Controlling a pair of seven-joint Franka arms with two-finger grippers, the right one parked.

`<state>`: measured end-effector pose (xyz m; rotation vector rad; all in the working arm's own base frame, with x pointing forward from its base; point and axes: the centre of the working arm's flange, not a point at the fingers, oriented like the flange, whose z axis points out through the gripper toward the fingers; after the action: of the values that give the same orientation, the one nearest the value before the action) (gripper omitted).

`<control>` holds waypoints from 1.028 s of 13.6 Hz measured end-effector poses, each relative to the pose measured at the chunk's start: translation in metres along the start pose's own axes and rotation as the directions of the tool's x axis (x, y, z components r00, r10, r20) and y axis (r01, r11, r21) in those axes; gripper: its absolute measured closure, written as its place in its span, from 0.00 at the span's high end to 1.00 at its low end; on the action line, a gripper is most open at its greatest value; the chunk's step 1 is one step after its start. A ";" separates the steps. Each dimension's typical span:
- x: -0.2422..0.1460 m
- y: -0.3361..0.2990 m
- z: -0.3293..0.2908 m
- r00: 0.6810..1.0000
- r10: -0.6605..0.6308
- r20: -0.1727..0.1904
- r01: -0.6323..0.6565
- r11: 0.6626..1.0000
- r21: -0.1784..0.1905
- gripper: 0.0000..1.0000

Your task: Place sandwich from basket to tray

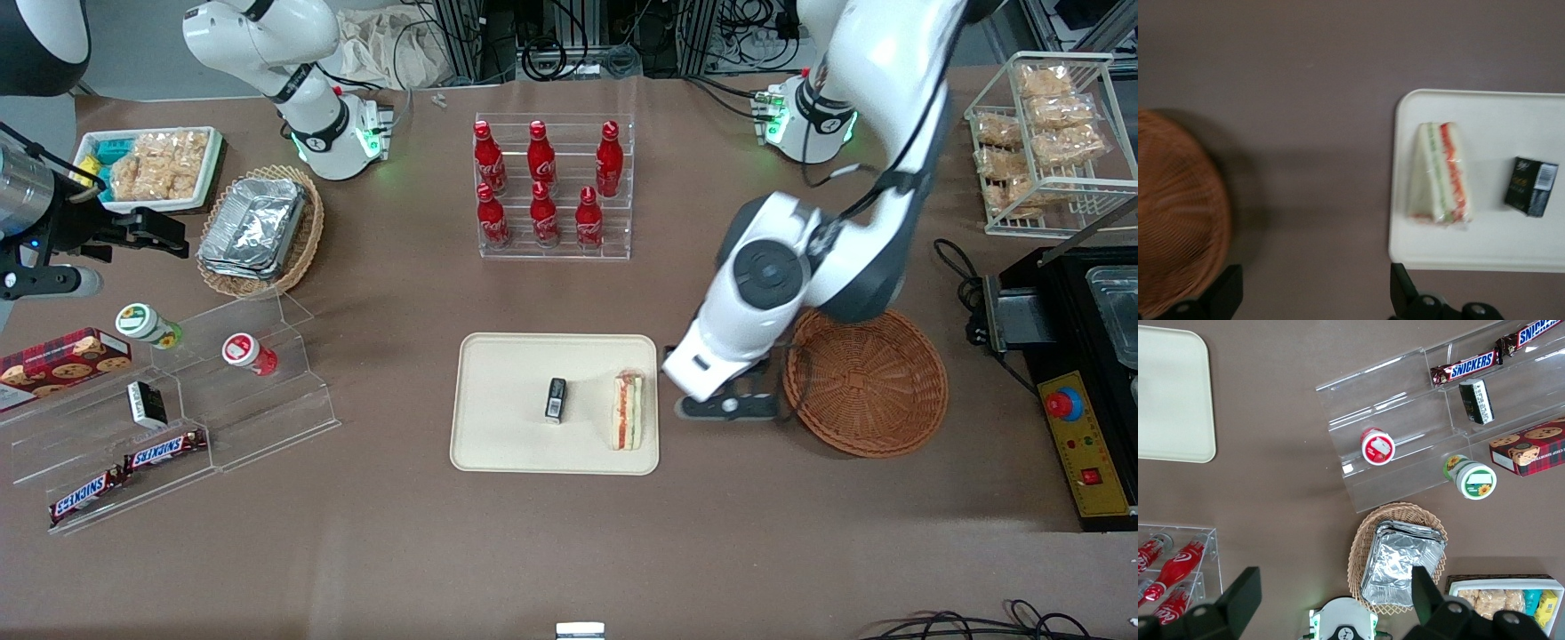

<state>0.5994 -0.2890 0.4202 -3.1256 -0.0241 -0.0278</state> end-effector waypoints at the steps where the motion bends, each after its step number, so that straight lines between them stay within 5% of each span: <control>1: -0.008 -0.026 -0.021 1.000 -0.010 0.009 0.009 1.000 0.017 1.00; 5: -0.036 -0.129 -0.094 0.998 0.047 0.043 -0.049 0.997 0.060 1.00; 9: -0.039 -0.217 -0.128 0.992 0.110 0.057 -0.113 0.992 0.062 0.99; 14: -0.019 -0.243 -0.125 0.991 0.119 0.059 -0.122 0.991 0.052 1.00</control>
<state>0.5742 -0.0484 0.5482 -3.0648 0.1609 0.0602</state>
